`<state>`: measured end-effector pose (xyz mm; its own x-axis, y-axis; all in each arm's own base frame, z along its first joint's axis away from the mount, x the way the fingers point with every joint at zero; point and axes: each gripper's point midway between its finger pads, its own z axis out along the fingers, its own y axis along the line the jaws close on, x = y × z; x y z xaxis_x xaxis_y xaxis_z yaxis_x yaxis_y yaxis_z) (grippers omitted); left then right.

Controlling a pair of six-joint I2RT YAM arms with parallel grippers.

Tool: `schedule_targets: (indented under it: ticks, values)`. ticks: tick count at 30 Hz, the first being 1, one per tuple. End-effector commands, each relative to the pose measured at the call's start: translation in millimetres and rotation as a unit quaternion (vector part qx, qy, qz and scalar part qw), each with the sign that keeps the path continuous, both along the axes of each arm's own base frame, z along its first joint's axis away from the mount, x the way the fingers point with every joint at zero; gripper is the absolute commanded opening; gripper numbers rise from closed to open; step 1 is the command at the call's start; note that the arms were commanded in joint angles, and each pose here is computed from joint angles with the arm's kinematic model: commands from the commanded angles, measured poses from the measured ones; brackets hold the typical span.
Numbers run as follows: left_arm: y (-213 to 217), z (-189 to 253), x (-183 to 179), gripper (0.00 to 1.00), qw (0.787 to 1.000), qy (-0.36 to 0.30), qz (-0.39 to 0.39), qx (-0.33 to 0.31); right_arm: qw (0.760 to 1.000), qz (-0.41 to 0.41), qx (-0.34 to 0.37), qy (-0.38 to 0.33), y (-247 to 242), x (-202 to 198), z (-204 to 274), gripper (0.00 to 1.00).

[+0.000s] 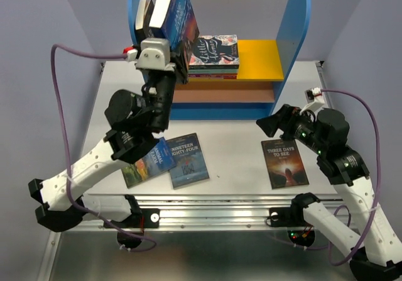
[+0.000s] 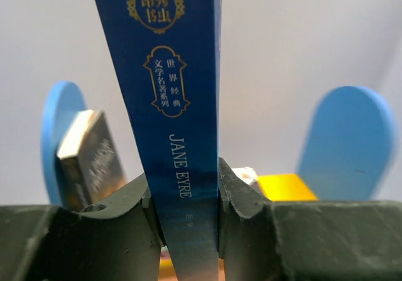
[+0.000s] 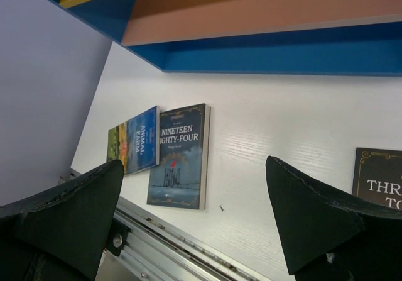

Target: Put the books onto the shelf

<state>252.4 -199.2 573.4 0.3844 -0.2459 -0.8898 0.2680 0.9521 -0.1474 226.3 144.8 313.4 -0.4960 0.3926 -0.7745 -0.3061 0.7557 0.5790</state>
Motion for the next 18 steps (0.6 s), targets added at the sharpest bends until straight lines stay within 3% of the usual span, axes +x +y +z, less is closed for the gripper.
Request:
schedule_targets:
  ticks: [1,5,10,14,18]
  values:
    - [42.2,74.3,10.6,0.0,0.993,-0.096,0.063,-0.025,1.0,0.011,-0.014,-0.003,3.6,4.4,1.5,1.0]
    - [59.7,92.1,49.1,0.0,0.989,-0.11,0.1,-0.013,1.0,0.015,-0.02,-0.001,6.9,12.6,6.9,1.0]
    - [51.7,67.5,105.4,0.0,0.99,-0.091,0.108,0.019,1.0,0.015,-0.021,-0.007,7.1,15.3,13.6,1.0]
    - [65.2,44.7,144.6,0.0,0.992,-0.075,0.104,0.006,0.999,0.006,-0.028,-0.017,2.2,13.8,16.6,1.0]
    - [67.3,20.4,162.8,0.0,0.995,-0.056,0.088,-0.006,0.999,-0.002,-0.045,-0.01,-2.2,16.1,11.5,1.0]
